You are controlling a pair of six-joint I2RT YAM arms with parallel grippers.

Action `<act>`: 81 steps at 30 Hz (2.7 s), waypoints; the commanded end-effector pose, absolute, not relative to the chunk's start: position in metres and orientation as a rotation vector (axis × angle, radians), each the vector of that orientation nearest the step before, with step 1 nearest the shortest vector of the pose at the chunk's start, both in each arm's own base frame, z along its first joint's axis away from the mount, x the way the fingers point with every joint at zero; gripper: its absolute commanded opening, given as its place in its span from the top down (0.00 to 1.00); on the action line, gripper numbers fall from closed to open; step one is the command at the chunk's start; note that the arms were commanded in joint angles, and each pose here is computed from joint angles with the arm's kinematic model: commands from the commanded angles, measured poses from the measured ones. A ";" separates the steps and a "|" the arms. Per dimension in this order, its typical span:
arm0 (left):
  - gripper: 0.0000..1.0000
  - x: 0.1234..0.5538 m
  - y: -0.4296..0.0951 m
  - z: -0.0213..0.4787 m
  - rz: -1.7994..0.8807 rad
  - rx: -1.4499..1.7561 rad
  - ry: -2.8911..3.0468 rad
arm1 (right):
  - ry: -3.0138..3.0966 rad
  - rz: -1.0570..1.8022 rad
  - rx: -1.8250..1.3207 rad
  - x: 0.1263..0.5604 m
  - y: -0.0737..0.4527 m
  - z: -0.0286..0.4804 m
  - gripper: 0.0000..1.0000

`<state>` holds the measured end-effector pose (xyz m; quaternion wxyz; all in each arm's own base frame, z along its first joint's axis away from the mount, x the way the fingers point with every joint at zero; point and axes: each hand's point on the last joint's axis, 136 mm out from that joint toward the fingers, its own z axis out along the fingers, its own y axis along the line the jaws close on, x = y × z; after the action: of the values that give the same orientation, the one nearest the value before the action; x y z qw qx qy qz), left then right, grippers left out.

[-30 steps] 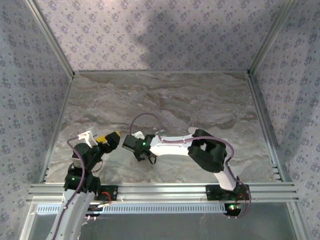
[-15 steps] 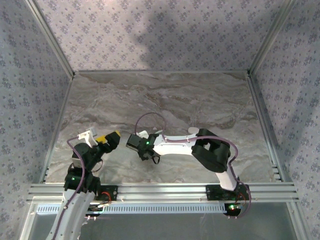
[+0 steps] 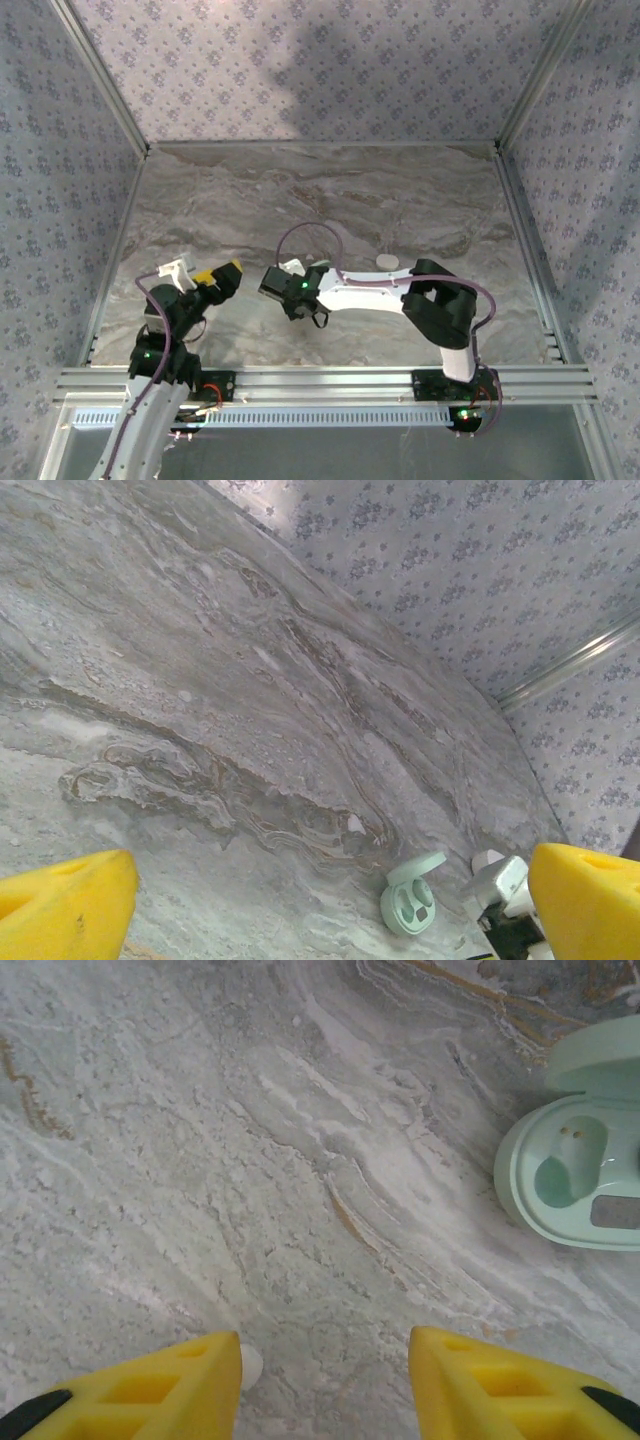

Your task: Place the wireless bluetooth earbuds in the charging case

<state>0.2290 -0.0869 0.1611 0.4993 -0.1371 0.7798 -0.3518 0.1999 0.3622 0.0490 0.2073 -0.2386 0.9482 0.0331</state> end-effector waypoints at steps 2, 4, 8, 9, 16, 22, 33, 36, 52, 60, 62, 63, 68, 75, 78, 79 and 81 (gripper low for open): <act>0.00 0.235 -0.099 0.169 -0.928 -0.287 1.876 | 2.528 0.186 -0.823 0.193 0.365 0.069 0.49; 0.00 0.238 -0.105 0.164 -0.953 -0.280 1.903 | 2.484 0.247 -0.949 0.181 0.366 0.069 0.47; 0.00 0.245 -0.114 0.157 -0.998 -0.274 1.947 | 2.381 0.333 -1.167 0.161 0.373 0.076 0.45; 0.00 0.246 -0.116 0.154 -1.007 -0.271 1.960 | 2.358 0.346 -1.218 0.156 0.374 0.076 0.45; 0.00 0.251 -0.122 0.147 -1.036 -0.277 2.004 | 2.161 0.294 -1.514 0.139 0.376 0.069 0.47; 0.00 0.251 -0.119 0.146 -1.026 -0.287 2.005 | 2.002 0.181 -1.679 0.141 0.378 0.056 0.55; 0.00 0.250 -0.116 0.147 -1.006 -0.289 1.998 | 1.781 0.064 -1.797 0.151 0.375 0.046 0.54; 0.00 0.249 -0.116 0.148 -1.003 -0.287 1.993 | 1.756 0.044 -1.805 0.154 0.374 0.045 0.54; 0.00 0.249 -0.116 0.151 -1.005 -0.282 1.986 | 1.738 -0.012 -1.841 0.161 0.383 0.035 0.54; 0.00 0.249 -0.115 0.150 -1.003 -0.283 1.986 | 1.734 -0.033 -1.836 0.165 0.385 0.034 0.56; 0.00 0.249 -0.115 0.150 -1.002 -0.282 1.987 | 1.737 -0.033 -1.838 0.166 0.386 0.033 0.59; 0.00 0.249 -0.115 0.150 -1.002 -0.282 1.988 | 1.740 -0.033 -1.841 0.166 0.387 0.033 0.60; 0.00 0.249 -0.115 0.150 -1.002 -0.283 1.987 | 1.751 -0.039 -1.845 0.168 0.388 0.030 0.62; 0.00 0.249 -0.115 0.151 -1.002 -0.283 1.985 | 1.793 -0.053 -1.861 0.170 0.385 0.022 0.70; 0.00 0.249 -0.115 0.151 -1.002 -0.281 1.984 | 1.820 -0.049 -1.863 0.171 0.384 0.020 0.76; 0.00 0.248 -0.115 0.151 -1.003 -0.282 1.985 | 1.829 -0.047 -1.865 0.171 0.384 0.020 0.78; 0.00 0.248 -0.115 0.151 -1.002 -0.281 1.983 | 1.847 -0.041 -1.863 0.171 0.383 0.020 0.83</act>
<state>0.2465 -0.1167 0.1395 0.4215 -0.1167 0.8049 -0.4011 0.1683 0.3896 0.0272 0.2817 -0.6894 0.6674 -0.0075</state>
